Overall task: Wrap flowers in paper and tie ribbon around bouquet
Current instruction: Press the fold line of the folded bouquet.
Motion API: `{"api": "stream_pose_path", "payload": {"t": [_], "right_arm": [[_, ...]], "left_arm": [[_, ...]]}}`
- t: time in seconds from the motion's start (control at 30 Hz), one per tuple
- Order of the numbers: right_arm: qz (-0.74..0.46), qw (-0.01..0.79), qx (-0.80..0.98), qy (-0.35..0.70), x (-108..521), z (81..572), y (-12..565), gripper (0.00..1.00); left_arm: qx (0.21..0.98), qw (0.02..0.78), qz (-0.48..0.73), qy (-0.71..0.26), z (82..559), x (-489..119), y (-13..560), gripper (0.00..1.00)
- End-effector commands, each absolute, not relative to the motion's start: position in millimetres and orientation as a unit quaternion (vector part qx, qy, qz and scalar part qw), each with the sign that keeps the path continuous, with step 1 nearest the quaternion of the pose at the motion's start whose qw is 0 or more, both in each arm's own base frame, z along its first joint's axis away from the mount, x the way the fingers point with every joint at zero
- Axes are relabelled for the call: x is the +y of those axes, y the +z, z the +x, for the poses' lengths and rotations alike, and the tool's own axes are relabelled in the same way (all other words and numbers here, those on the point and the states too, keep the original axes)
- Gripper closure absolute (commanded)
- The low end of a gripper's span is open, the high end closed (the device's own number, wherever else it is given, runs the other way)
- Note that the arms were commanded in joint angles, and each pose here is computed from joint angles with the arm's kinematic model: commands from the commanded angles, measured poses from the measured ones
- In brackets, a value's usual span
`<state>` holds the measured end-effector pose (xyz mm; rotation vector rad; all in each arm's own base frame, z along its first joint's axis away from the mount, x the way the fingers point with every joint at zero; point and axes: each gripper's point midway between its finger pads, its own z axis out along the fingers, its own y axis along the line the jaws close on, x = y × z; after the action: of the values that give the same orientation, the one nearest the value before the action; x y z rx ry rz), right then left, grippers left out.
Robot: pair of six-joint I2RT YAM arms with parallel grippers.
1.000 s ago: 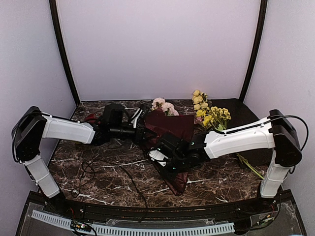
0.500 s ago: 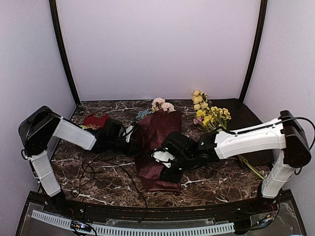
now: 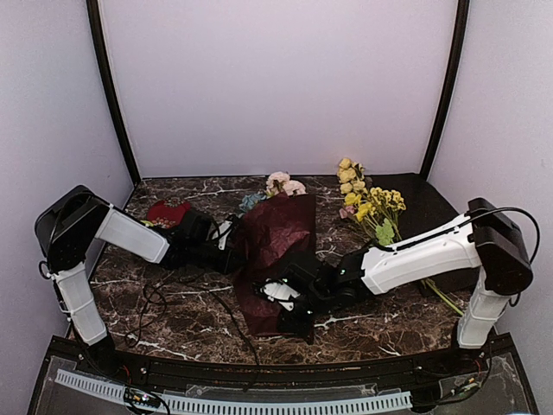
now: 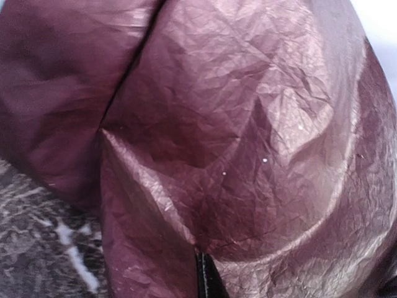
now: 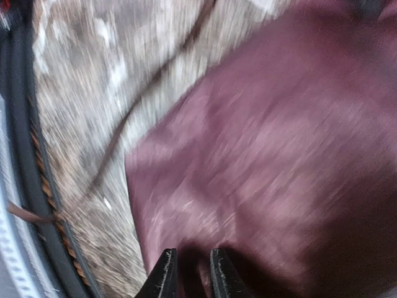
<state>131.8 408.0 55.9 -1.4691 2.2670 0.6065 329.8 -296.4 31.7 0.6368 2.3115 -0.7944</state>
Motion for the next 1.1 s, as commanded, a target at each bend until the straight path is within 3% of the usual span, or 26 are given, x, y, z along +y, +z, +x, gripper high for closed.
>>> {"api": "stream_pose_path", "payload": {"t": [0.0,0.27,0.5,0.6,0.7,0.8,0.9,1.07], "right_arm": [[-0.539,0.155,0.811,0.167,389.0,110.9,21.7,0.82],[-0.537,0.125,0.824,0.13,354.6,93.4,19.8,0.84],[-0.509,0.163,0.828,0.172,361.3,106.2,68.6,0.81],[-0.414,0.181,0.868,0.207,354.3,146.0,91.1,0.65],[-0.304,0.151,0.906,0.252,341.7,180.8,92.1,0.55],[-0.211,0.114,0.925,0.293,335.7,198.7,84.9,0.31],[-0.191,0.087,0.921,0.33,347.4,201.7,73.2,0.18],[-0.171,0.048,0.938,0.299,345.7,205.6,35.7,0.15]], "left_arm": [[0.881,0.305,0.232,-0.276,336.2,-283.6,22.0,1.0],[0.881,0.304,0.235,-0.274,339.7,-281.5,19.1,1.0],[0.878,0.302,0.235,-0.286,338.7,-284.9,20.7,1.0],[0.877,0.3,0.236,-0.292,337.4,-286.5,21.7,1.0],[0.879,0.296,0.235,-0.293,336.4,-286.2,20.7,1.0],[0.878,0.293,0.235,-0.296,335.2,-287.0,20.5,1.0],[0.879,0.292,0.234,-0.296,334.5,-286.4,19.7,1.0],[0.881,0.289,0.231,-0.295,333.4,-285.7,17.6,1.0]]}}
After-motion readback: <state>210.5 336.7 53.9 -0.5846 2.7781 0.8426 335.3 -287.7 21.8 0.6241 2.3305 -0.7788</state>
